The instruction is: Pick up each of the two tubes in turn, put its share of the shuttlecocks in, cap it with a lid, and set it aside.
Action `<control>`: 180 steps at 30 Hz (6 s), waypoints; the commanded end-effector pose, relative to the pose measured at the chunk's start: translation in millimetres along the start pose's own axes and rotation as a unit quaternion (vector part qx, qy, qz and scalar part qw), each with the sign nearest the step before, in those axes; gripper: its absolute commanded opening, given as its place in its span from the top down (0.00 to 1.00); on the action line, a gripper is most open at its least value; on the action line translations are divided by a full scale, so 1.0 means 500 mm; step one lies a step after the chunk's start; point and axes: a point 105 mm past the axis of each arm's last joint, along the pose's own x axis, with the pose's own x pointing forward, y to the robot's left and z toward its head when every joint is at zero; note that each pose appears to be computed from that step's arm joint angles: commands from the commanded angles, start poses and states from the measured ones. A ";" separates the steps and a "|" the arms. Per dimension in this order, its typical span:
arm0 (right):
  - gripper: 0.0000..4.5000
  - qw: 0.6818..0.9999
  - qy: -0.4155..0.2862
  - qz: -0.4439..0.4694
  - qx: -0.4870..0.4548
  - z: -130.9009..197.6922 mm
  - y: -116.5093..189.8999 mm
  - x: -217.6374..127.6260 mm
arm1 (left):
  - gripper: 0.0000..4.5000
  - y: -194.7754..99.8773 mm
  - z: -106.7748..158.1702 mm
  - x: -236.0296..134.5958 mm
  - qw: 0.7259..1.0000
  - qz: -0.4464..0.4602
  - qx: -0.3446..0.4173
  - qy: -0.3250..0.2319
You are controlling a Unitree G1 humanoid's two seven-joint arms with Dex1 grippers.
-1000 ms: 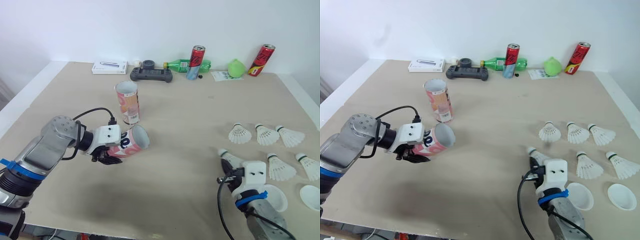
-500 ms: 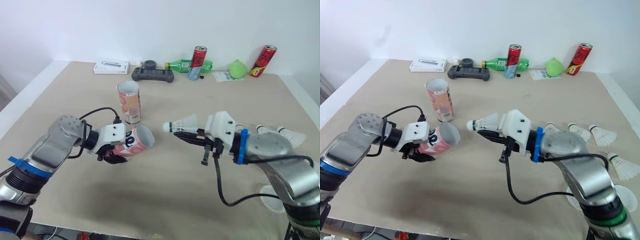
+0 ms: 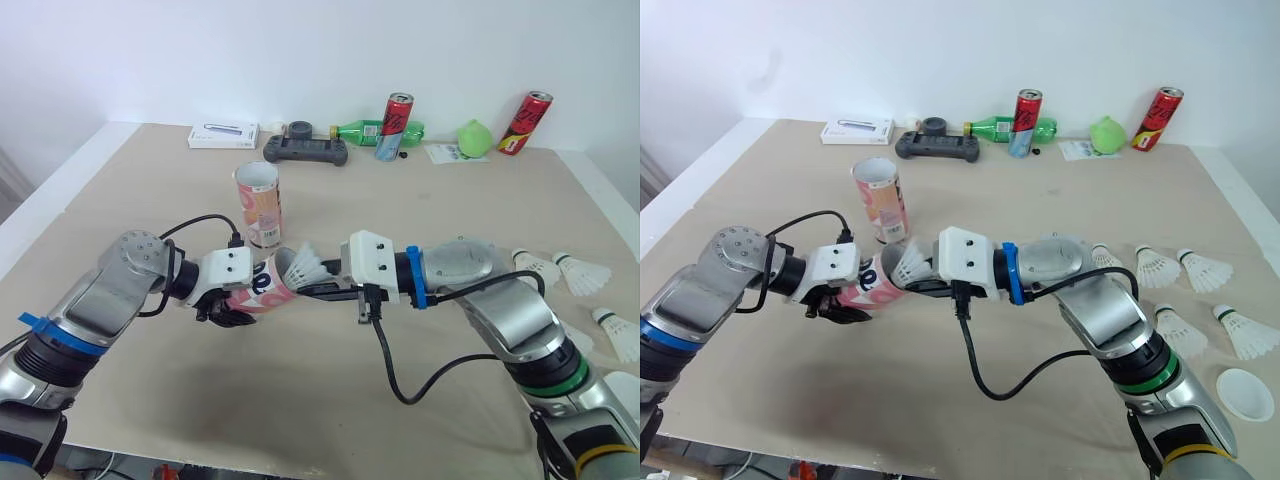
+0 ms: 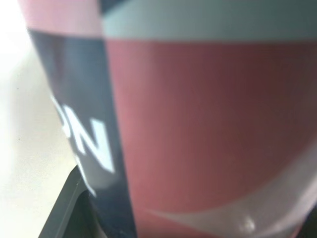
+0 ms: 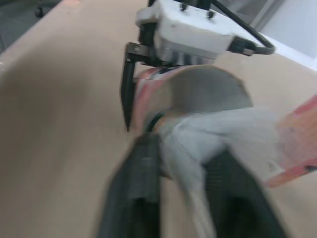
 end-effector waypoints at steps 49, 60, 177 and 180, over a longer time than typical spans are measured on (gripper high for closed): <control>0.36 0.568 0.164 -0.737 0.329 -0.417 -0.043 -0.314 | 0.44 -0.027 -0.014 0.029 1.000 0.002 -0.028 -0.009; 1.00 0.619 0.127 -0.714 0.301 -0.371 -0.041 -0.296 | 0.44 -0.029 -0.015 0.031 0.999 0.002 -0.031 -0.009; 0.99 0.576 0.223 -0.744 0.256 -0.304 0.187 -0.463 | 0.44 0.000 0.074 0.067 0.999 -0.032 0.000 -0.044; 0.99 0.623 0.171 -0.729 0.226 -0.257 0.168 -0.447 | 0.44 0.001 0.073 0.068 0.998 -0.033 -0.001 -0.044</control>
